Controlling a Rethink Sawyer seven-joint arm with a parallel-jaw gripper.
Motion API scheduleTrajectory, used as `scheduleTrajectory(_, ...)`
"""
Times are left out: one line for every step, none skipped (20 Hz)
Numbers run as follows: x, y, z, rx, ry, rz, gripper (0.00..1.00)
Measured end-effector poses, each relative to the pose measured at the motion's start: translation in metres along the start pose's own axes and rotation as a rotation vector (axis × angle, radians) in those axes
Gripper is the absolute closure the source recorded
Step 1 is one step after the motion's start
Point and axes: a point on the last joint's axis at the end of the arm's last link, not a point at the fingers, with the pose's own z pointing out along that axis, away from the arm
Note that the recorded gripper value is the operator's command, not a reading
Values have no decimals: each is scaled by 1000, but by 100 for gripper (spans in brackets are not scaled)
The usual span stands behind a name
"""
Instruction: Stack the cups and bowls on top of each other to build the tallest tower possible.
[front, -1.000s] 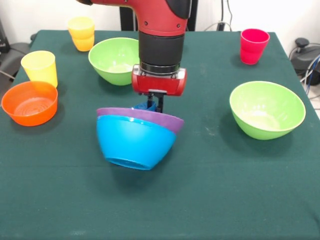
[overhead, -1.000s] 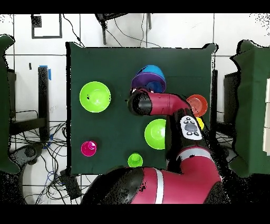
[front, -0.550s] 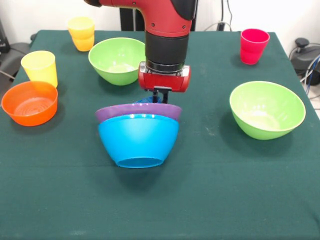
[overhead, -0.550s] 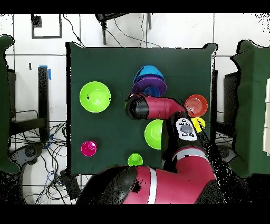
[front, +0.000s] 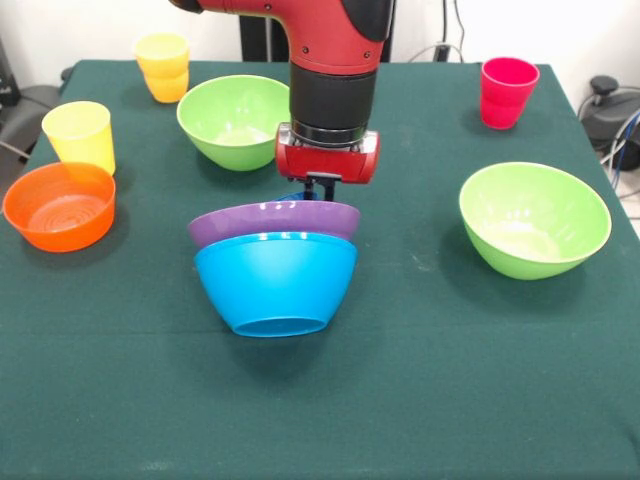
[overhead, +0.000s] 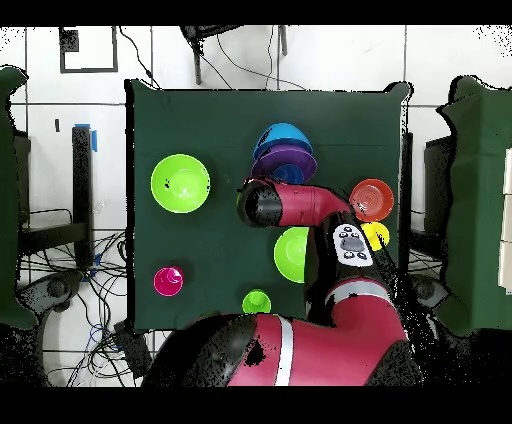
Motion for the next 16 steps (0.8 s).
scheduleTrajectory(0,0,0,0,0,2,100)
scheduleTrajectory(-1,0,0,-1,0,5,100)
scheduleTrajectory(-1,0,0,-2,0,9,100)
scheduleTrajectory(-1,0,0,-2,1,11,100)
scheduleTrajectory(-1,0,0,-3,3,14,100)
scheduleTrajectory(-2,-1,-1,-3,6,18,100)
scheduleTrajectory(-2,-1,-1,-3,8,20,100)
scheduleTrajectory(-2,-1,-2,-3,9,21,100)
scheduleTrajectory(-2,-2,-2,-2,11,23,100)
scheduleTrajectory(-2,-2,-3,-2,12,25,100)
scheduleTrajectory(-3,-2,-4,-2,14,27,100)
scheduleTrajectory(-3,-2,-5,-2,15,30,100)
scheduleTrajectory(-4,-1,-7,-2,16,32,100)
scheduleTrajectory(-4,0,-10,-3,17,37,100)
scheduleTrajectory(-4,1,-11,-4,17,39,100)
scheduleTrajectory(-4,5,-17,-5,19,46,100)
